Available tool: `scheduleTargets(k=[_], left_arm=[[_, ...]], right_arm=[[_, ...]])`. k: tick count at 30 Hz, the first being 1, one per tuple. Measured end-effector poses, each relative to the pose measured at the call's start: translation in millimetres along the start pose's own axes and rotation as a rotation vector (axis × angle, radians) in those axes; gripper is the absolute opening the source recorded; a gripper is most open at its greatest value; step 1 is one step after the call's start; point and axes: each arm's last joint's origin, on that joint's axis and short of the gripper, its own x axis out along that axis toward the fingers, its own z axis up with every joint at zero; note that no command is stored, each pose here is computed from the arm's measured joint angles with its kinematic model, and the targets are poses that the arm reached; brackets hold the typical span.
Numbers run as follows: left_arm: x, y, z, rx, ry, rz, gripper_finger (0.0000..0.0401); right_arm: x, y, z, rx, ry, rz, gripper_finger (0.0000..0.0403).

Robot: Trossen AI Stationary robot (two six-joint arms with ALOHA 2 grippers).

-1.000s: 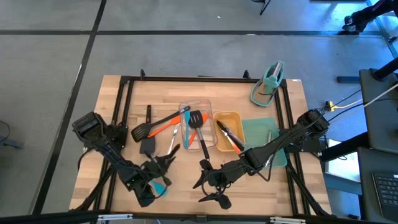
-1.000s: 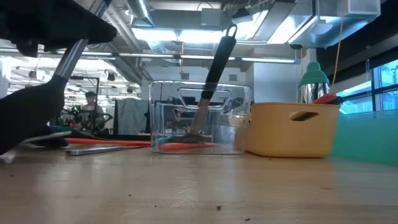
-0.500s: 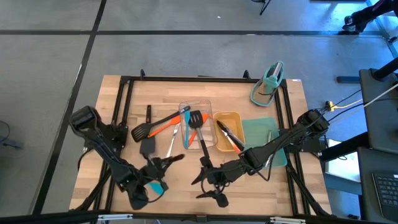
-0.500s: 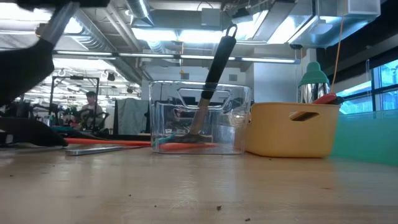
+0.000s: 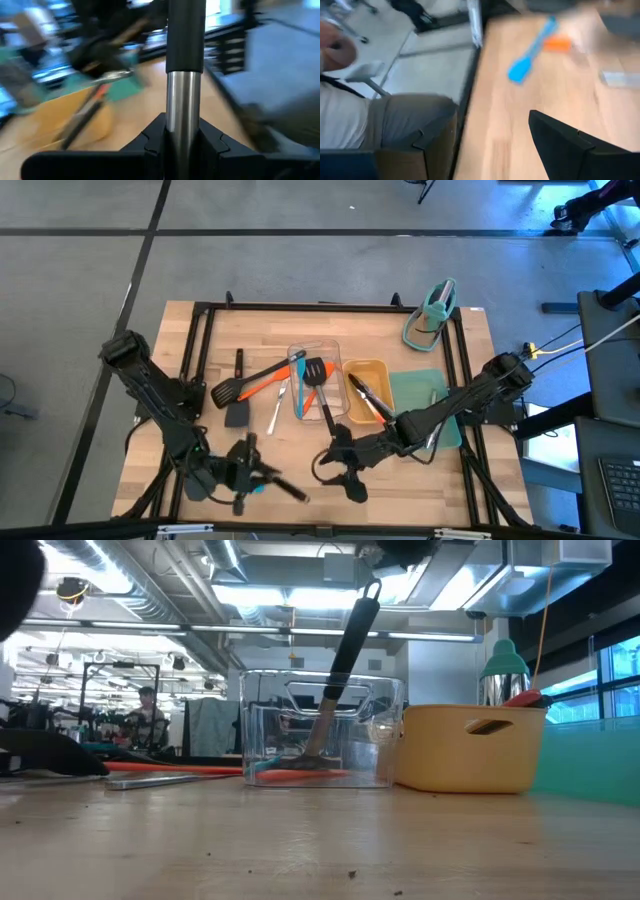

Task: Pick & Place Kitchen Items
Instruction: Put the black spatula into the transparent bin

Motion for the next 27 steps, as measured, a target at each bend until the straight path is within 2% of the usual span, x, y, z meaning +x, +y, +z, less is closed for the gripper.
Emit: scheduleTargets(k=[4, 9, 12, 14, 18, 27], left_arm=[[4.3, 3.8, -3.1, 0.000, 0.050, -0.097, 0.0055], [26.3, 18.9, -21.4, -0.066, 0.212, -0.112, 0.0055], [40.4, 27.9, -29.8, -0.085, 0.276, -0.123, 0.0055], [48.6, 32.7, -34.5, -0.094, 0.309, -0.135, 0.0055], [60.8, 39.6, -43.1, -0.104, 0.358, -0.147, 0.0055], [67.6, 43.7, -47.3, -0.110, 0.380, -0.161, 0.0055]], right_arm=[[-12.0, -8.0, 4.7, 0.139, 0.044, -0.023, 0.0252], [-20.2, -14.8, 26.4, 0.190, -0.086, 0.018, 0.0252], [-19.9, -20.9, 32.6, 0.216, -0.091, 0.081, 0.0252], [-17.6, -26.7, 32.3, 0.251, -0.054, 0.103, 0.0252], [-15.8, -35.1, 24.8, 0.320, 0.028, 0.053, 0.0252], [-9.2, -35.4, 17.7, 0.367, 0.063, 0.026, 0.0252]])
